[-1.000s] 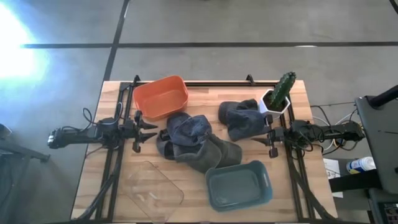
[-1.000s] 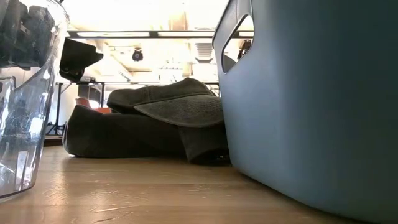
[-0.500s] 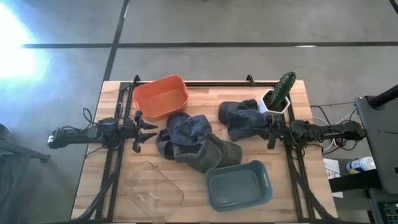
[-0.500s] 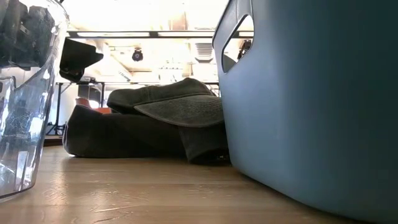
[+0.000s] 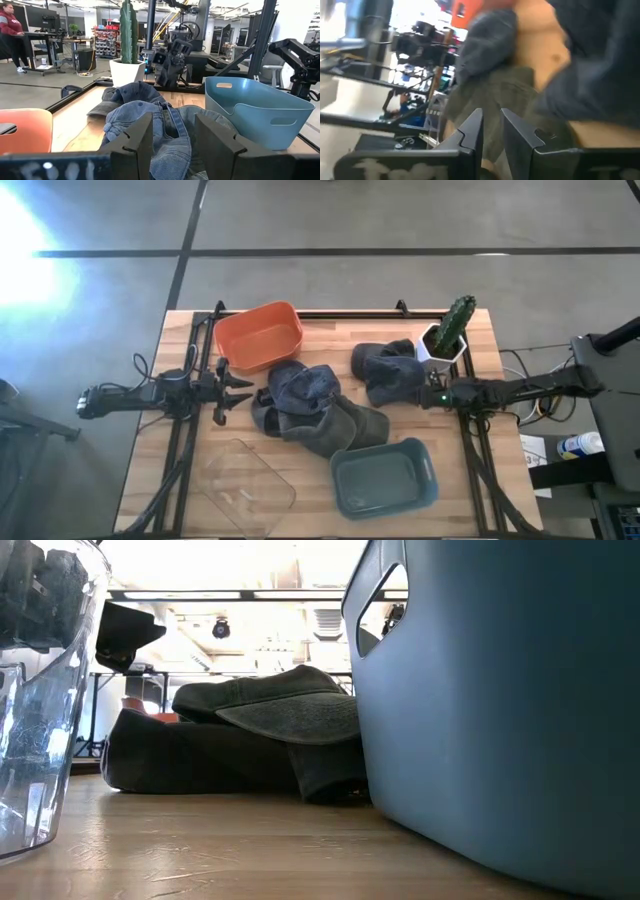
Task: Pick & Place hat
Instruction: Put the right gray cap into the blue bin
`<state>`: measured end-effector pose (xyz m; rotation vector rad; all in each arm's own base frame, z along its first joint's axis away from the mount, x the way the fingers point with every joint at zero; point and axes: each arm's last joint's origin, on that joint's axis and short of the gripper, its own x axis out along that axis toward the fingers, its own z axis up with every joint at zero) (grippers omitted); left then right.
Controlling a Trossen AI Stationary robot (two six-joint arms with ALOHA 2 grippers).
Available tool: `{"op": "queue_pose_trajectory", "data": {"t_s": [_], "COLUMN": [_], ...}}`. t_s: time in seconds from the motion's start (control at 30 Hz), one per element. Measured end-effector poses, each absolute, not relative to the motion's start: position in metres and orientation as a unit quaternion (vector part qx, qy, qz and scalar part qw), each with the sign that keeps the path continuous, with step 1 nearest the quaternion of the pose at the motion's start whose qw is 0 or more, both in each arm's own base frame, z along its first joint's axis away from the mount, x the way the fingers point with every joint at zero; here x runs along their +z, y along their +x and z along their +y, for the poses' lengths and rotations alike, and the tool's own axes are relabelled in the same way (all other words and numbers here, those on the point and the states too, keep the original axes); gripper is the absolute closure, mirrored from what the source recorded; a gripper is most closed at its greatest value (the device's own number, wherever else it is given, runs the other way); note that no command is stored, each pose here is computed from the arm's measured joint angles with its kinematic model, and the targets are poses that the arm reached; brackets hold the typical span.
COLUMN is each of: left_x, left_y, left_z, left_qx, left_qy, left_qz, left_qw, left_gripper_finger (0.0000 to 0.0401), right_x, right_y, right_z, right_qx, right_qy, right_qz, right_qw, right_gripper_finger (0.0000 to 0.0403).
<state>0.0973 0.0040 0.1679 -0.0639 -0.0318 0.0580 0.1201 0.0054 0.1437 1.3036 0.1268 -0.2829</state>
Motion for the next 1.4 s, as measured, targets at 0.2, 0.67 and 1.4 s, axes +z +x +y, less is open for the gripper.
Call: {"op": "queue_pose_trajectory", "data": {"t_s": [0.2,0.67,1.4], "left_x": [0.168,0.168,0.168], "left_y": [0.097,0.097,0.097], "left_z": [0.004,0.004,0.004], "left_qx": [0.029,0.029,0.029], "left_qy": [-0.032,-0.032,-0.032], "left_qz": [-0.016,-0.015,-0.015], "left_qw": [0.999,0.999,0.999], "left_gripper_finger": [0.0261,0.0261,0.0261], "right_x": [0.144,0.143,0.100], "right_y": [0.127,0.133,0.141], "right_z": [0.007,0.013,0.019], "right_qx": [-0.114,-0.046,-0.117], "right_qy": [0.620,0.648,0.665], "right_qz": [0.065,0.116,0.310], "right_qw": [0.773,0.751,0.669], "right_gripper_finger": [0.0339,0.0336,0.0211]}}
